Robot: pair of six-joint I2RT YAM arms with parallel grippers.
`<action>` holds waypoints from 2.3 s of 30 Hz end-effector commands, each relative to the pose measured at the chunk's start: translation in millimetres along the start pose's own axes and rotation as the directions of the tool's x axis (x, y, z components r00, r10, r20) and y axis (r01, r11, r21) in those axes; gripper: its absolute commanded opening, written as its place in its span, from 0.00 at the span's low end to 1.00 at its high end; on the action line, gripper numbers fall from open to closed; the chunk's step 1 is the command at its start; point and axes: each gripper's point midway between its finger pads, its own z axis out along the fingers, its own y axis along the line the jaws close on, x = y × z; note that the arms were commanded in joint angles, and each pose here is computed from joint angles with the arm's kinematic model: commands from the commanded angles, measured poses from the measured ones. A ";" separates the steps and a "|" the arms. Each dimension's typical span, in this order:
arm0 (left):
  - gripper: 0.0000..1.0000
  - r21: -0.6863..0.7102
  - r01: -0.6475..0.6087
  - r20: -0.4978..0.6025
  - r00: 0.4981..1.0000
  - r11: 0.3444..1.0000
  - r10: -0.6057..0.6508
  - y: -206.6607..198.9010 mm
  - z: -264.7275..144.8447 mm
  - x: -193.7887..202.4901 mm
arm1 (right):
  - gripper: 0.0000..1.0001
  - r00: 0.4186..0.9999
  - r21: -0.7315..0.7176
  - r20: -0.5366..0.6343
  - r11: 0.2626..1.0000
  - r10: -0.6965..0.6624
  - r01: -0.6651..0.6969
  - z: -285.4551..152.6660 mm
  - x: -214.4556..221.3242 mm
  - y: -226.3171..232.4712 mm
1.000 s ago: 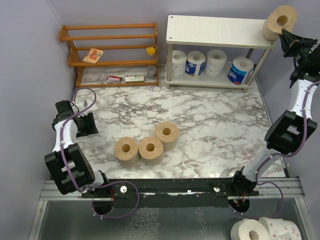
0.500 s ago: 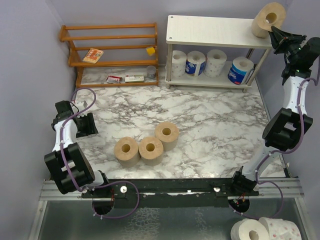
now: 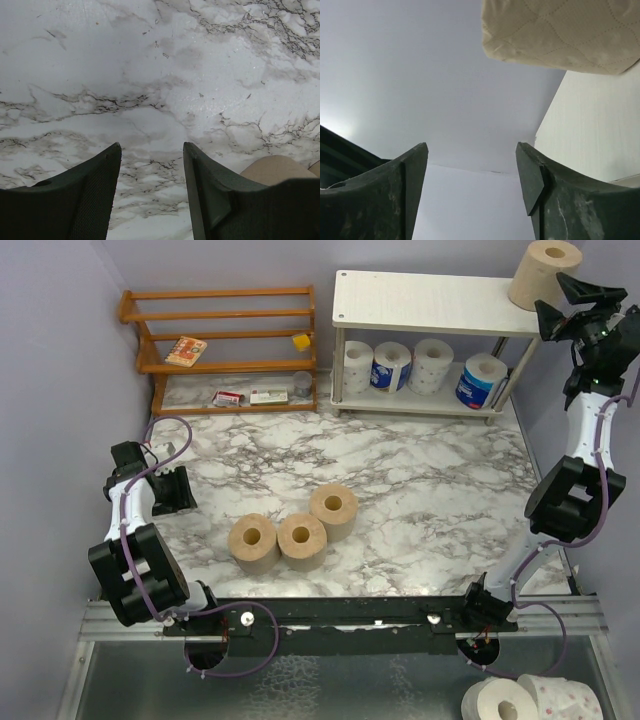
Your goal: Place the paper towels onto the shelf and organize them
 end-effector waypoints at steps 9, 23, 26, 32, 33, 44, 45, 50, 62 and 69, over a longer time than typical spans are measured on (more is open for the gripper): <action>0.55 0.029 -0.025 0.047 0.999 0.999 0.023 -5.6 -9.5 -12.1 | 1.00 0.656 -0.393 -0.069 0.624 -0.752 0.675 -50.7 102.4 118.1; 0.55 0.053 -0.029 0.057 0.998 0.998 0.026 -9.8 -10.5 -13.6 | 1.00 0.073 -0.757 -0.577 0.566 -0.813 0.327 -201.3 248.7 -43.0; 0.55 0.054 -0.025 0.055 0.998 0.998 0.022 -10.1 -10.1 -12.9 | 1.00 0.086 -0.774 -0.562 0.559 -0.823 0.296 -216.5 270.1 -50.9; 0.55 0.042 -0.027 0.061 0.998 0.999 0.024 -8.6 -11.8 -13.8 | 1.00 -0.466 -0.671 -0.661 0.184 -0.588 0.719 -182.9 340.6 -227.9; 0.55 0.041 -0.027 0.061 0.998 0.999 0.025 -8.3 -12.0 -13.8 | 1.00 -0.537 -0.703 -0.627 0.115 -0.565 0.701 -192.4 356.1 -245.8; 0.55 0.024 -0.026 0.065 0.998 0.999 0.024 -5.8 -13.3 -14.5 | 1.00 -0.592 -0.795 -0.583 0.238 -0.556 0.558 -241.4 442.0 -268.9; 0.55 0.027 -0.027 0.064 0.998 0.999 0.025 -6.3 -13.1 -14.4 | 1.00 -0.592 -0.795 -0.580 0.232 -0.560 0.560 -241.2 441.6 -270.7; 0.55 0.033 -0.026 0.057 0.998 0.999 0.024 -6.8 -11.3 -13.2 | 1.00 -0.599 -0.785 -0.590 0.210 -0.542 0.583 -242.1 435.3 -280.0; 0.55 0.048 -0.036 0.072 0.997 0.998 0.033 -10.6 -14.2 -14.8 | 0.59 -0.582 -0.755 -0.622 0.204 -0.524 0.623 -230.3 437.1 -290.6; 0.55 0.051 -0.034 0.071 0.997 0.998 0.031 -10.7 -13.8 -14.9 | 0.29 -0.564 -0.736 -0.673 0.364 -0.478 0.570 -251.1 455.2 -300.0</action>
